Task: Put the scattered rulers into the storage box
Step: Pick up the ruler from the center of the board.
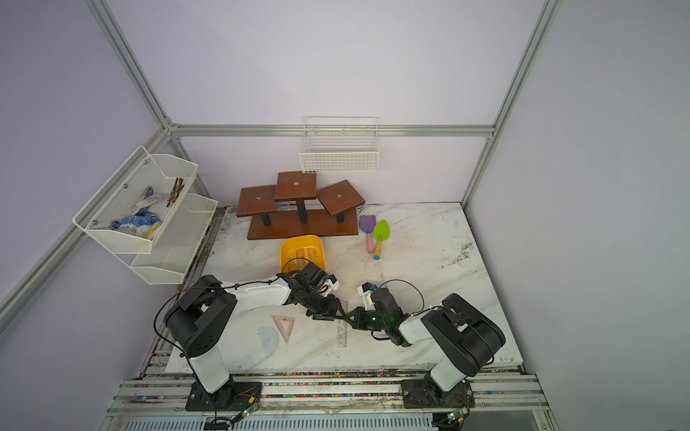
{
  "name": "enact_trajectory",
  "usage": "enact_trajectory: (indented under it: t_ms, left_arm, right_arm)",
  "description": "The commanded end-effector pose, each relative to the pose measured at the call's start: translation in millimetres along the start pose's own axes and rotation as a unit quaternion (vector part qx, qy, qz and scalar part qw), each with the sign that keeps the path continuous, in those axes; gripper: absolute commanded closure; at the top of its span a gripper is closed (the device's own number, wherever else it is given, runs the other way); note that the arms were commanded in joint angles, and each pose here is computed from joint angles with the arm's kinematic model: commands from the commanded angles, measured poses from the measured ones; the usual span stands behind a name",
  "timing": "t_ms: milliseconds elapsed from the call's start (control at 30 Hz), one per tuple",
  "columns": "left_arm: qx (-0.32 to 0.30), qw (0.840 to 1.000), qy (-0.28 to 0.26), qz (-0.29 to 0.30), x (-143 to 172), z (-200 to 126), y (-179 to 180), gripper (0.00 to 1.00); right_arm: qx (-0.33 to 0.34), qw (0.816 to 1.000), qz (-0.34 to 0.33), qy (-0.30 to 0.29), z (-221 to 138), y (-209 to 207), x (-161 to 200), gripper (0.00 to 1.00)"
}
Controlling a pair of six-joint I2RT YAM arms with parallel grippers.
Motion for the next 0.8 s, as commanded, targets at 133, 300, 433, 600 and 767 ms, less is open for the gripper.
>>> enact_trajectory:
  t_ms: [133,300,433,600,767]
  left_arm:
    - [-0.015,1.000,0.001,-0.011,0.0,4.9,10.9,0.45]
    - [-0.016,1.000,0.007,-0.011,1.1,9.9,10.0,0.50]
    - [-0.017,1.000,0.011,-0.013,1.4,13.4,10.1,0.55]
    - [-0.016,1.000,0.016,-0.011,0.9,18.4,8.3,0.62]
    - [-0.016,1.000,0.021,-0.010,1.2,21.2,7.9,0.77]
  right_arm:
    - [0.037,0.999,0.010,0.021,-1.9,-24.4,18.8,0.93]
    - [0.045,0.998,0.019,0.029,0.0,-33.1,25.9,0.95]
    - [0.051,0.998,0.025,0.036,0.9,-39.9,32.2,0.95]
    - [0.057,0.997,0.034,0.044,2.4,-47.0,38.9,0.95]
    - [0.054,0.997,0.039,0.048,2.3,-49.6,42.5,0.96]
Point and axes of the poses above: each gripper's point midway between its finger pads, its own z axis out along the fingers, its own y axis along the line the jaws close on, x = y × z, the point moved 1 cm from there along -z, back along the fingers, and after that the axes turned 4 degrees about -z, right-handed, at the moved point
